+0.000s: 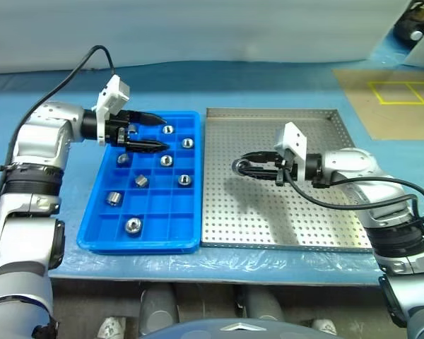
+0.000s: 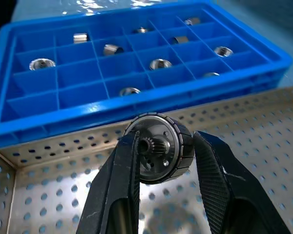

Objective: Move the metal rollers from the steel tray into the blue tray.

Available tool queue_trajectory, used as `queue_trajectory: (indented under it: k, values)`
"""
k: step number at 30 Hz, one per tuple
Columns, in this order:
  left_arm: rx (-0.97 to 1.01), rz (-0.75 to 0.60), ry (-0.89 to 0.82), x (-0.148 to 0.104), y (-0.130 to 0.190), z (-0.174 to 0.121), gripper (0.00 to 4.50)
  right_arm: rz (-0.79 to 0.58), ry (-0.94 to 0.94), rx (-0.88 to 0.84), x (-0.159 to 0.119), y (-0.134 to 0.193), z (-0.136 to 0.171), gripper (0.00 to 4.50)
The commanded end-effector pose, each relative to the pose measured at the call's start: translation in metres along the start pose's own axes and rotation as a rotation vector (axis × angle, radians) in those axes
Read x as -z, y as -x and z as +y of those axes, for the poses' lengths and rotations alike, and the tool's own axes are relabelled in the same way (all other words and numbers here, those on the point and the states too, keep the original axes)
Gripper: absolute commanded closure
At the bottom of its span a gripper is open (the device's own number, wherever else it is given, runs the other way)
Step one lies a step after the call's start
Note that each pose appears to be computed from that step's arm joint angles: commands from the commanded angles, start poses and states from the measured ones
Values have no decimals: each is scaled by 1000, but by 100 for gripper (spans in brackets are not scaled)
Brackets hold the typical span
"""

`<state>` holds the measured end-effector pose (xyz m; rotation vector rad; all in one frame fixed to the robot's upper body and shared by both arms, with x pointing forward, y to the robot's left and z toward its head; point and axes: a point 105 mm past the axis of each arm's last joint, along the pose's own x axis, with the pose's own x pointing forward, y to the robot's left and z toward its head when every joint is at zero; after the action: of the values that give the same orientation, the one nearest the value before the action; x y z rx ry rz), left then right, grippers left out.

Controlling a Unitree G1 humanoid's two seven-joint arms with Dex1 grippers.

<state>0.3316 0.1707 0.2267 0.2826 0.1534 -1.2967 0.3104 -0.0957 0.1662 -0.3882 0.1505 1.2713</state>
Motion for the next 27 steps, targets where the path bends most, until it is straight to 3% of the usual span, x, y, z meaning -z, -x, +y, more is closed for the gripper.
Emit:
queue_trajectory:
  k: [1, 7, 27]
  values:
    - [6, -2, -33, -7, 12, -29, 3, -29, 50, -94, -11, -11, 5, 326]
    - [46, 53, 4, 15, 12, -75, 3, -28, 39, -262, -8, -29, 26, 326]
    - [51, 43, 54, 18, 0, -92, 3, -79, 4, -468, -9, -74, 61, 326]
